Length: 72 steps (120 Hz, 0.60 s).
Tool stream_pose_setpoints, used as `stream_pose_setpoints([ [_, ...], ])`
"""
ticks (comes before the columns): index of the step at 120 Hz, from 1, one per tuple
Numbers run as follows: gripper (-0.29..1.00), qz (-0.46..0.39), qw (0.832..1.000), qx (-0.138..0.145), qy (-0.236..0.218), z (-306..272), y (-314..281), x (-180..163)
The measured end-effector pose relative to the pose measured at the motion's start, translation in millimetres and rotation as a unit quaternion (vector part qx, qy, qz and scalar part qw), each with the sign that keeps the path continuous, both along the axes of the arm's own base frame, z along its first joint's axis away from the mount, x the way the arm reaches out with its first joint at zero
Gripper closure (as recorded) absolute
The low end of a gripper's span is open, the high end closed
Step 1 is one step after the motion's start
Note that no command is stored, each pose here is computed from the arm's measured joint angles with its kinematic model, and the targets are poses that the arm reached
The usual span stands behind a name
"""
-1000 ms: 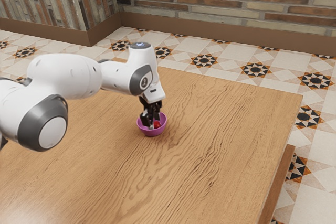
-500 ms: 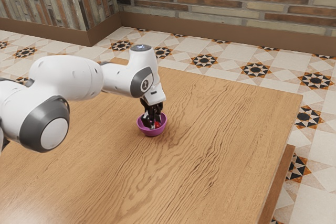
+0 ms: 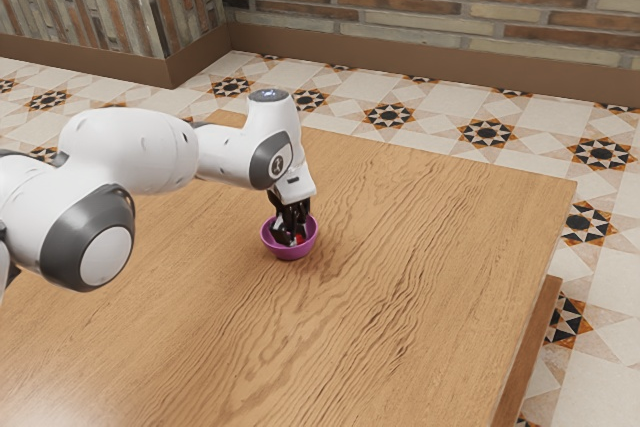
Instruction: Take strawberry from the bowl
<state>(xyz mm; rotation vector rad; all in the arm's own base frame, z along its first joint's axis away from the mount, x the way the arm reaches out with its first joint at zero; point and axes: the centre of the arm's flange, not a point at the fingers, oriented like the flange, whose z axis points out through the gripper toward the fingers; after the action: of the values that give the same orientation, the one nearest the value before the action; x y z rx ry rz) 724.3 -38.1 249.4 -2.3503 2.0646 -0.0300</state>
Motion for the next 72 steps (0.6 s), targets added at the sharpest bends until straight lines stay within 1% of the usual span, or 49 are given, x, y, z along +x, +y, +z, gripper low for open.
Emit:
stream_pose_setpoints([
  [13, 0.39, 0.000, 1.000, 0.000, -0.001, 0, 0, 0],
  [19, 0.42, 0.001, 1.000, 0.000, -0.001, 1, 0, 0],
  [25, 0.42, 0.000, 1.000, -0.001, -0.002, 1, 0, 0],
  [34, 0.49, 0.000, 1.000, -0.001, -0.002, 2, 0, 0],
  [41, 0.52, 0.000, 1.000, -0.001, -0.002, 2, 0, 0],
  [57, 0.54, 0.000, 1.000, -0.002, -0.004, 5, 0, 0],
  [72, 0.55, 0.001, 1.000, -0.005, -0.013, 24, -1, 1],
])
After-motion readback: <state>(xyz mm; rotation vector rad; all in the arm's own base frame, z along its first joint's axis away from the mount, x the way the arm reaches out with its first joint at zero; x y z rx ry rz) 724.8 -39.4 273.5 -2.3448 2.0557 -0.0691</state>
